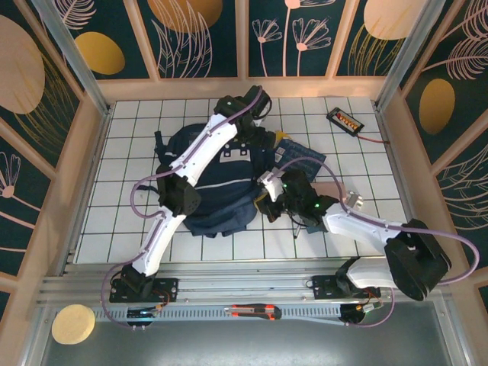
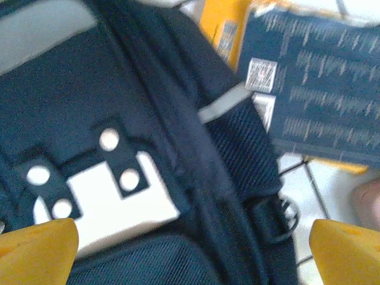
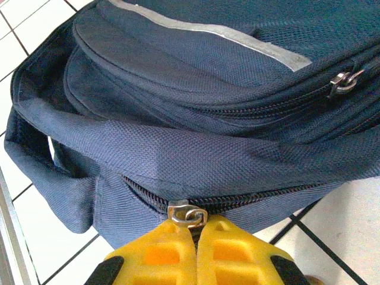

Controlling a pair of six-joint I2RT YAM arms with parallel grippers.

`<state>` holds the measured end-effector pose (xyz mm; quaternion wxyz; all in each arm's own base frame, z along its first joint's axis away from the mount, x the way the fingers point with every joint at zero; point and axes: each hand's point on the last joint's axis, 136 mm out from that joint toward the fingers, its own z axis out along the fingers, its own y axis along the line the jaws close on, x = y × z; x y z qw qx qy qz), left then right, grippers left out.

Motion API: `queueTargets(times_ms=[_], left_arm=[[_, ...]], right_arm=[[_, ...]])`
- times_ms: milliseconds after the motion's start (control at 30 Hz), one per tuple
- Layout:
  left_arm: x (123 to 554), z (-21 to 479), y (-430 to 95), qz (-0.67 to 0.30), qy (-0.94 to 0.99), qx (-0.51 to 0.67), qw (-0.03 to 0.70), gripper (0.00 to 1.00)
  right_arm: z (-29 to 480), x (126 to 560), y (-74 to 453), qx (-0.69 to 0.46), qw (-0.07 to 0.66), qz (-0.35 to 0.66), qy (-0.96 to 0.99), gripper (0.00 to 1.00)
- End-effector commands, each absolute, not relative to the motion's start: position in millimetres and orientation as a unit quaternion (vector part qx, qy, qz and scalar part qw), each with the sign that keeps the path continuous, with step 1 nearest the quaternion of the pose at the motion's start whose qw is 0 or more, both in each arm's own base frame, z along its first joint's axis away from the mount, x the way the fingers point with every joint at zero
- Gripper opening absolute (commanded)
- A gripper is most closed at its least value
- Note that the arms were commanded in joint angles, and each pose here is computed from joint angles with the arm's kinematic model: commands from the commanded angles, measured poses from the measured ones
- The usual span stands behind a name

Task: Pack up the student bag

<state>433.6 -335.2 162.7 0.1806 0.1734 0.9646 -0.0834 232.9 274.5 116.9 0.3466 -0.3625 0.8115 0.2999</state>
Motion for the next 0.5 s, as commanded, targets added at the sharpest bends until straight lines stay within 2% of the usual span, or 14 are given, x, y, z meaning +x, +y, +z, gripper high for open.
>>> queueTargets(times_ms=[0,100,267,467], left_arm=[[400.1,166.8,-295.6,-0.004,0.974,0.173,0.145,0.99],[376.8,137.1,-286.0,0.008,0.978,0.18,0.101,0.99],[365.4,122.3,-306.9,-0.042,0.981,0.168,0.089,0.99],[368.0,114.7,-342.4,-0.057,0.978,0.182,0.086,0.98]], right_arm=[[149.3,240.3,281.0,-0.388,0.407,0.325,0.76,0.0],[151.2,245.7,282.4,-0.396,0.407,0.325,0.756,0.0],[150.3,246.5,288.1,-0.403,0.399,0.332,0.753,0.0],[146.9,243.0,291.7,-0.412,0.392,0.334,0.752,0.0]])
